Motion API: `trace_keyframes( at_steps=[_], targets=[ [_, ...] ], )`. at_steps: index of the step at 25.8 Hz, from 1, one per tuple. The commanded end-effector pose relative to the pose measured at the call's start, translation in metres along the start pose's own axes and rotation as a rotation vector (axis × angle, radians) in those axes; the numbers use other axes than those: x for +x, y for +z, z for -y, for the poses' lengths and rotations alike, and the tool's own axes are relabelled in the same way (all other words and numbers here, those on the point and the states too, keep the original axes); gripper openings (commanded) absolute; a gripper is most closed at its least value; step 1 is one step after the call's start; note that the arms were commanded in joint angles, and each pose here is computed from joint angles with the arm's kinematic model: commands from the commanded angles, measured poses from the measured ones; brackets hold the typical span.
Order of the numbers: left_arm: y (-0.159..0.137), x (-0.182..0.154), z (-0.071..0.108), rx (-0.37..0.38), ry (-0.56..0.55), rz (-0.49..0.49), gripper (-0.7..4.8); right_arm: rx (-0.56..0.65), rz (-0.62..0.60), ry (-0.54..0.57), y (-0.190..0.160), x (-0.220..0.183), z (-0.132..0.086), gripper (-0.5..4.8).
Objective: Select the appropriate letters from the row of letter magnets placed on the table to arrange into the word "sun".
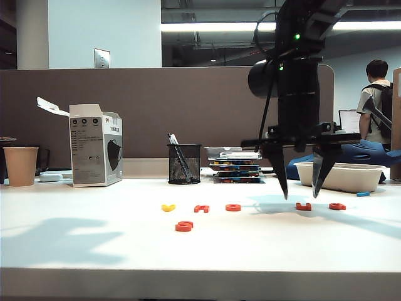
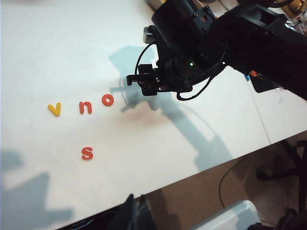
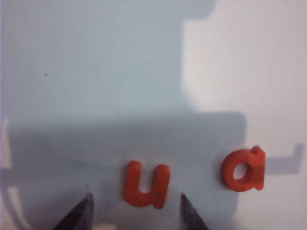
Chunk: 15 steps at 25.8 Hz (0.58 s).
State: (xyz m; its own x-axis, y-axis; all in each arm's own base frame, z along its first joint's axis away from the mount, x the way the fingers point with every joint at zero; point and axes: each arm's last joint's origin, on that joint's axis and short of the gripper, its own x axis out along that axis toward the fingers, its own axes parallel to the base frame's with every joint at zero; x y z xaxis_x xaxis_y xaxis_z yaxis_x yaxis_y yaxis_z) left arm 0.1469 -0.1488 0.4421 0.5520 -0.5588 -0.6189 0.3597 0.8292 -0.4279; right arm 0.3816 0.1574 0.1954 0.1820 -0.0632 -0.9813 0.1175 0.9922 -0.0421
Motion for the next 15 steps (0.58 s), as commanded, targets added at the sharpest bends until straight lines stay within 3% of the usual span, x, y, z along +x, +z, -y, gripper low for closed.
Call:
trace_keyframes(
  at_steps=[1,15],
  targets=[
    [0.0,-0.002,0.0,0.005,-0.005,0.0,-0.05,0.009,0.005,0.003,0.002,0.003,0.0,2.25],
    [0.0,-0.002,0.0,0.005,-0.002,0.003,-0.05,0.054,-0.016,0.061,0.011,0.006,0.014,2.25]
  ],
)
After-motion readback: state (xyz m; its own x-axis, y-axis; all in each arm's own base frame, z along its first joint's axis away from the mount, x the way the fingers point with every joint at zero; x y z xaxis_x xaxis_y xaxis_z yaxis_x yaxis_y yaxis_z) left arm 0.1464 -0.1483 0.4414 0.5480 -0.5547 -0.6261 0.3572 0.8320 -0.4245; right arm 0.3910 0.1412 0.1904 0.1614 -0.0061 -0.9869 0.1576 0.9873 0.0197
